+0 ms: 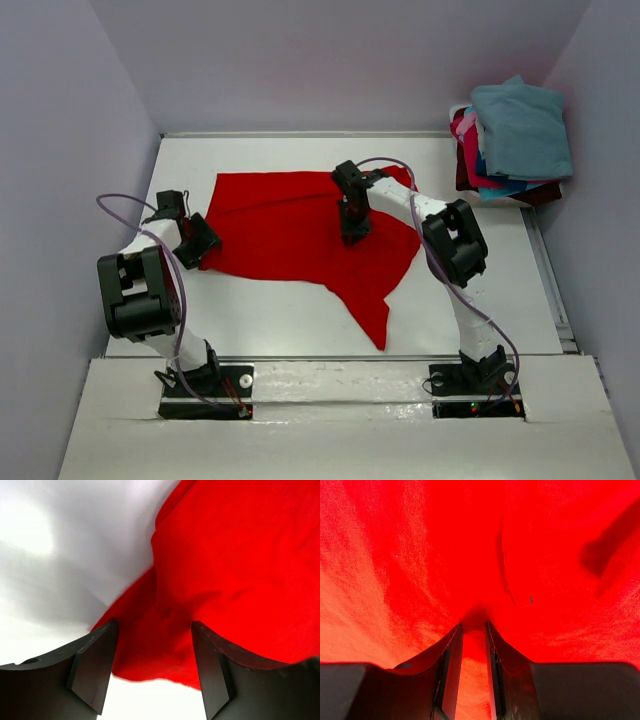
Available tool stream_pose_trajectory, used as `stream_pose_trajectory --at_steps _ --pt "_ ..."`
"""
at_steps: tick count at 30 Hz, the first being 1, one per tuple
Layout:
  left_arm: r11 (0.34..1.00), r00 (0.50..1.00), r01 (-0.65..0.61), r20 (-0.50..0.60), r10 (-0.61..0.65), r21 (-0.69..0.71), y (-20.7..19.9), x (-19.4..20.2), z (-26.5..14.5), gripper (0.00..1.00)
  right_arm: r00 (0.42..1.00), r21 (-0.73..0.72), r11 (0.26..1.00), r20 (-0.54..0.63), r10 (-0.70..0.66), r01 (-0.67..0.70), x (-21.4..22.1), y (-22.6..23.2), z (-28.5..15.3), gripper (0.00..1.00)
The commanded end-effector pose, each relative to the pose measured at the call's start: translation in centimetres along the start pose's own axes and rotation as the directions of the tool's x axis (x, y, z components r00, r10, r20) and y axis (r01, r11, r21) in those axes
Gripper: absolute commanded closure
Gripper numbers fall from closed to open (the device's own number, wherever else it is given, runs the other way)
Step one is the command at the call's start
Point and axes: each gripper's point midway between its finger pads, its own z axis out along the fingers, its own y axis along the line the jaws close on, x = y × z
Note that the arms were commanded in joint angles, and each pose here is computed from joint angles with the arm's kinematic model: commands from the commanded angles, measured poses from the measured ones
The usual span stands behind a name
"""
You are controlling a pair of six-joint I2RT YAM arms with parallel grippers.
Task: Fold and stack the t-shirts
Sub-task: Fold the tshirt
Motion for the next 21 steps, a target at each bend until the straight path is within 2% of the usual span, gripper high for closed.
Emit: stream_pose_trajectory --at_steps 1,14,21 --pt "0.999 0.999 0.031 -0.028 -0.031 -0.023 0.8 1.9 -2.1 0.28 1.000 -0.014 1.000 0.011 -0.005 0.006 -0.6 0.0 0.7 0.69" --pt "0.997 1.000 0.015 0.021 -0.013 -0.082 2.0 1.6 -4.6 0.26 1.000 -0.009 1.000 0.003 -0.010 0.010 -0.3 -0.2 0.9 0.69" --pt "0.998 1.000 0.009 0.018 -0.008 -0.055 1.7 1.9 -4.8 0.25 1.000 -0.009 1.000 0.007 0.002 -0.002 -0.2 -0.8 0.4 0.69"
